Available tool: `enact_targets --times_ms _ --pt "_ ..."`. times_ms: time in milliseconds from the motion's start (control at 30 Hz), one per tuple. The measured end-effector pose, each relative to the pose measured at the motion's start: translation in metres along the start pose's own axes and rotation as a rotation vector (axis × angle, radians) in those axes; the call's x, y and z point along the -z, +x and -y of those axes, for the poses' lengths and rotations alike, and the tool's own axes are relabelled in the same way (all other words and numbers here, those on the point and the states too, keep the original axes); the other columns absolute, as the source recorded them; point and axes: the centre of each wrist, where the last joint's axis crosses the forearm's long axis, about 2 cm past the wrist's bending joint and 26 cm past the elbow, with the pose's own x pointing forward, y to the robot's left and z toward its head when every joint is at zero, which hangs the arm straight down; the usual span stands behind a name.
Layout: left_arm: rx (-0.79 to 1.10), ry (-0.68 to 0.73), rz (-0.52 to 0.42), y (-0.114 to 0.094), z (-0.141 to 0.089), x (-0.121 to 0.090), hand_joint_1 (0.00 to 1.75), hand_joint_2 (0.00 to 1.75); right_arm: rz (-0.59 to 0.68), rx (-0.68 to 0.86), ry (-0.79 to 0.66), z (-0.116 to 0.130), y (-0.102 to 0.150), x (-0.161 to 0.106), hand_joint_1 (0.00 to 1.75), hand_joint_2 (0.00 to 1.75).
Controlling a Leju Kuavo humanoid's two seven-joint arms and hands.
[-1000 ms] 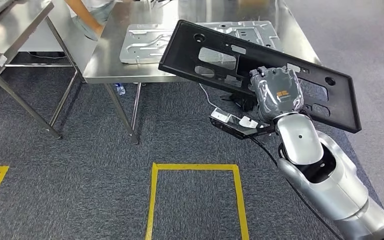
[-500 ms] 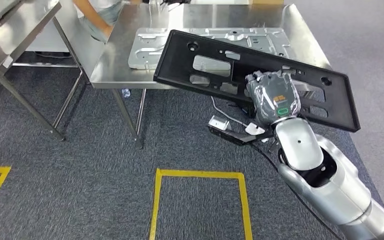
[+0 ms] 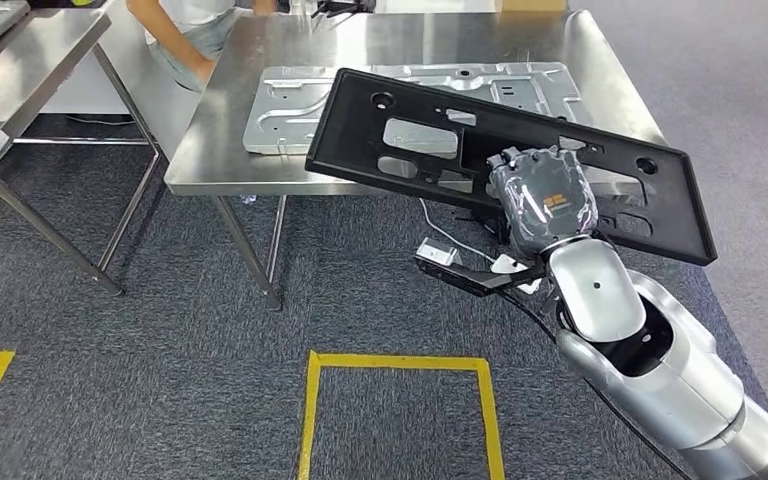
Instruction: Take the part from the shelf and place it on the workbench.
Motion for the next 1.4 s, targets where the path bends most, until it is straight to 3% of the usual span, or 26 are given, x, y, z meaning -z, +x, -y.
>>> enact_targets --times_ms 433,833,1100,1400 --pt "-0.006 0.028 -0.001 0.002 -0.002 0.000 0.00 1.75 0.030 0.011 -0.019 -0.004 0.014 -0.001 1.75 1.75" --pt "-0.008 0.057 -0.002 0.005 -0.016 0.000 0.00 1.75 0.046 0.061 -0.041 -0.003 0.043 0.002 1.75 1.75" --pt "0.003 0.059 -0.013 -0.003 -0.018 0.001 0.00 1.75 0.053 0.073 -0.014 -0.010 0.050 0.001 1.75 1.75" --pt "0.000 0.073 0.002 0.004 -0.024 0.000 0.00 1.75 0.053 0.079 -0.008 -0.011 0.053 0.000 1.75 1.75"
